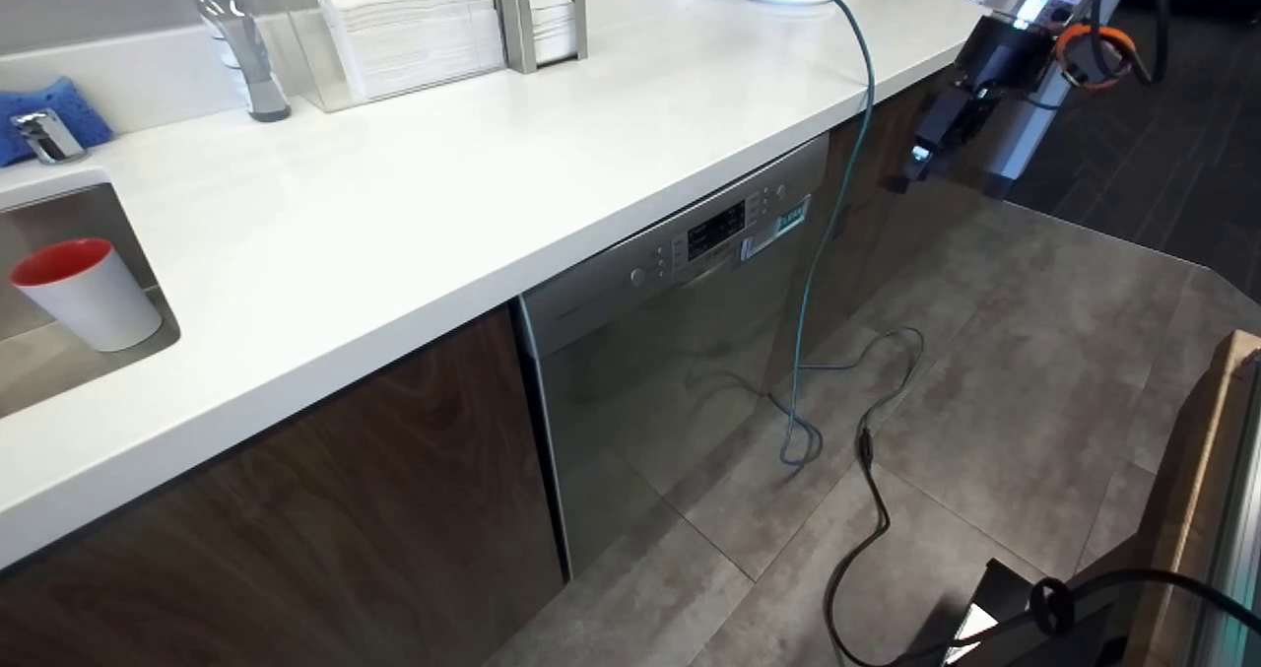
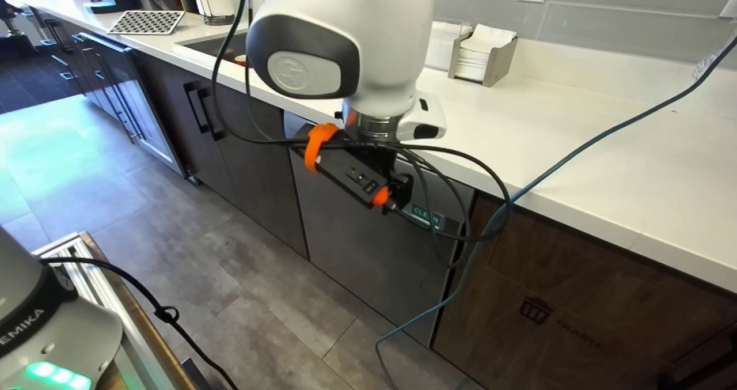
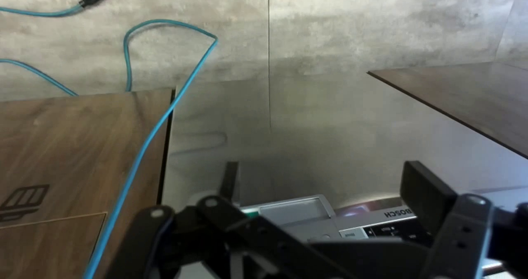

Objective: Slide the green label on the dishwasher to the right

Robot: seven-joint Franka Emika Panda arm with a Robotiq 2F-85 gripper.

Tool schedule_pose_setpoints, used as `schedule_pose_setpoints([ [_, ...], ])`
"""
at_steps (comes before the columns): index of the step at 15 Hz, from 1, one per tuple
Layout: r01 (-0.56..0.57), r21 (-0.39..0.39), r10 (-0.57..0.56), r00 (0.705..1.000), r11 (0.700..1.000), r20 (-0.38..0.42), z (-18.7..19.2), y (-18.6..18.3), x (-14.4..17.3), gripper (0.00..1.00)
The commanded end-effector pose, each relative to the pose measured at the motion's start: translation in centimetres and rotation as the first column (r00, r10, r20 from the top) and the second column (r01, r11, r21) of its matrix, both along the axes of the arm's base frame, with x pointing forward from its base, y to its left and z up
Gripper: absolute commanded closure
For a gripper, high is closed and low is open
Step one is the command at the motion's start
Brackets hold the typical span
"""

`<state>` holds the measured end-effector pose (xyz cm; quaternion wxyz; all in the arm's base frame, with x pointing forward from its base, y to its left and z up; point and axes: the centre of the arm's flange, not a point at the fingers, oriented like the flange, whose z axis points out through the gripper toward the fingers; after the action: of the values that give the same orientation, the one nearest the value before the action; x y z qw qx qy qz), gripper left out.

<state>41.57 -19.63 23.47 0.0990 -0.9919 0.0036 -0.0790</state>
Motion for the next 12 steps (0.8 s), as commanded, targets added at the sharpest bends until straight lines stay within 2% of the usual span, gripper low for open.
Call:
schedule_pose_setpoints([
  [1,-0.052,0.022,0.050,0.995,0.998,0.089,-3.3,-1.3,2.9,0.00],
  [7,-0.091,0.054,0.082,0.985,0.994,0.153,-7.2,-2.0,5.4,0.00],
  [12,-0.122,0.076,0.107,0.979,0.990,0.171,-10.9,-2.4,7.1,0.00],
])
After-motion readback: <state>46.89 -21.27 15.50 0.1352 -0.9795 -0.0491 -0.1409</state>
